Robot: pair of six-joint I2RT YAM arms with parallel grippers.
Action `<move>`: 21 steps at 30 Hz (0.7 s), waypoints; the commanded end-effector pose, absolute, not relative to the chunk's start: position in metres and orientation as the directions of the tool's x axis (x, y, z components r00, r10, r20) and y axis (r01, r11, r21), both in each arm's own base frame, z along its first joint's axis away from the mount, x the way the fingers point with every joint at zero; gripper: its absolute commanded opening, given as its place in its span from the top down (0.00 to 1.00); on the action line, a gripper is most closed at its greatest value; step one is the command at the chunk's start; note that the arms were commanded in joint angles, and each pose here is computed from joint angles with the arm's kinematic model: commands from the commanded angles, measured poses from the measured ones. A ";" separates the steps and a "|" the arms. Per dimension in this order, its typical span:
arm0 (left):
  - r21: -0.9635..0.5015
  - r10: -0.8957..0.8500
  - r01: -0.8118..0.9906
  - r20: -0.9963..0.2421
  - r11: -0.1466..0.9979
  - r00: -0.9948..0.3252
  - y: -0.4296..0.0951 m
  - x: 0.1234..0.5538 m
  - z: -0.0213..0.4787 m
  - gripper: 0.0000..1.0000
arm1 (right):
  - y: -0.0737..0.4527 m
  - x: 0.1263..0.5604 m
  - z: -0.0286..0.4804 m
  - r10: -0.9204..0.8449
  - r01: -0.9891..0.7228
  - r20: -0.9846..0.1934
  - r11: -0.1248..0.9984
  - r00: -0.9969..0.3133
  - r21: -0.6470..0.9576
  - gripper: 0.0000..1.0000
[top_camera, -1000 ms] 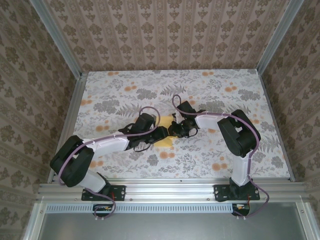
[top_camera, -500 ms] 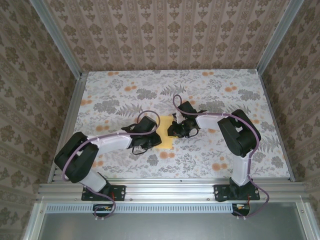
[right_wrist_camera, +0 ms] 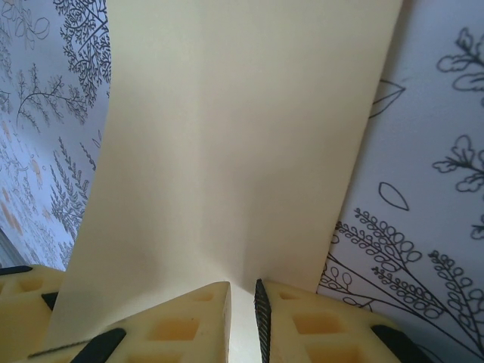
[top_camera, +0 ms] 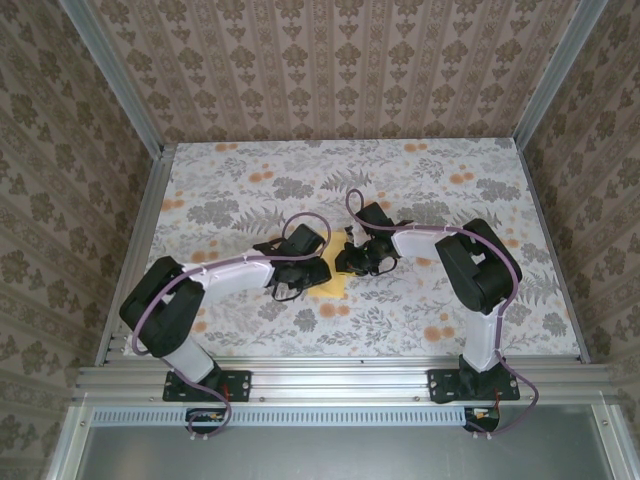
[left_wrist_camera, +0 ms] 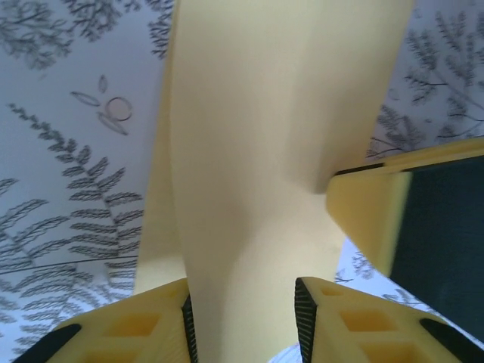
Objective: Fold a paper plane with a square sheet of paper (pick it up from the middle)
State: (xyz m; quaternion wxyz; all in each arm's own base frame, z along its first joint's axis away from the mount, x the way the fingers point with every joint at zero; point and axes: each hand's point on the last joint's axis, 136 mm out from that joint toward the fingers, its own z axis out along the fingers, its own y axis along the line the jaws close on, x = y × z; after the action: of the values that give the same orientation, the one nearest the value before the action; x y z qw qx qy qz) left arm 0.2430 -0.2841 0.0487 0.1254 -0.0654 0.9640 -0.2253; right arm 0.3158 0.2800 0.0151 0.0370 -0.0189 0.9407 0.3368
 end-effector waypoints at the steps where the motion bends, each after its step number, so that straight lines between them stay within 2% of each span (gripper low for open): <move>1: -0.550 -0.187 -0.021 -0.247 0.835 -0.951 -0.300 0.247 0.071 0.58 | 0.268 0.302 -0.011 -0.010 -0.018 -0.015 0.810 -1.000 0.587 0.80; 10: -0.634 -0.219 -0.020 -0.237 0.773 -0.946 -0.312 0.253 0.069 0.60 | 0.269 0.304 -0.007 0.005 -0.003 -0.011 0.793 -1.000 0.610 0.80; 14: -0.640 -0.230 -0.028 -0.234 0.768 -0.945 -0.311 0.256 0.064 0.63 | 0.273 0.311 0.008 0.017 -0.007 -0.030 0.752 -0.999 0.659 0.80; 21: -0.651 -0.244 -0.038 -0.228 0.758 -0.943 -0.309 0.258 0.056 0.62 | 0.275 0.322 0.033 0.039 -0.008 -0.048 0.681 -0.998 0.732 0.79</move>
State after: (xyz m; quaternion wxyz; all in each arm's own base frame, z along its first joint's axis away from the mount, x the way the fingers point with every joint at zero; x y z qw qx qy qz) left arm 0.2568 -0.3073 0.0636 0.1582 -0.0687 0.9271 -0.3327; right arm 0.3209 0.2744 0.0186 0.0289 0.0036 0.9269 0.3743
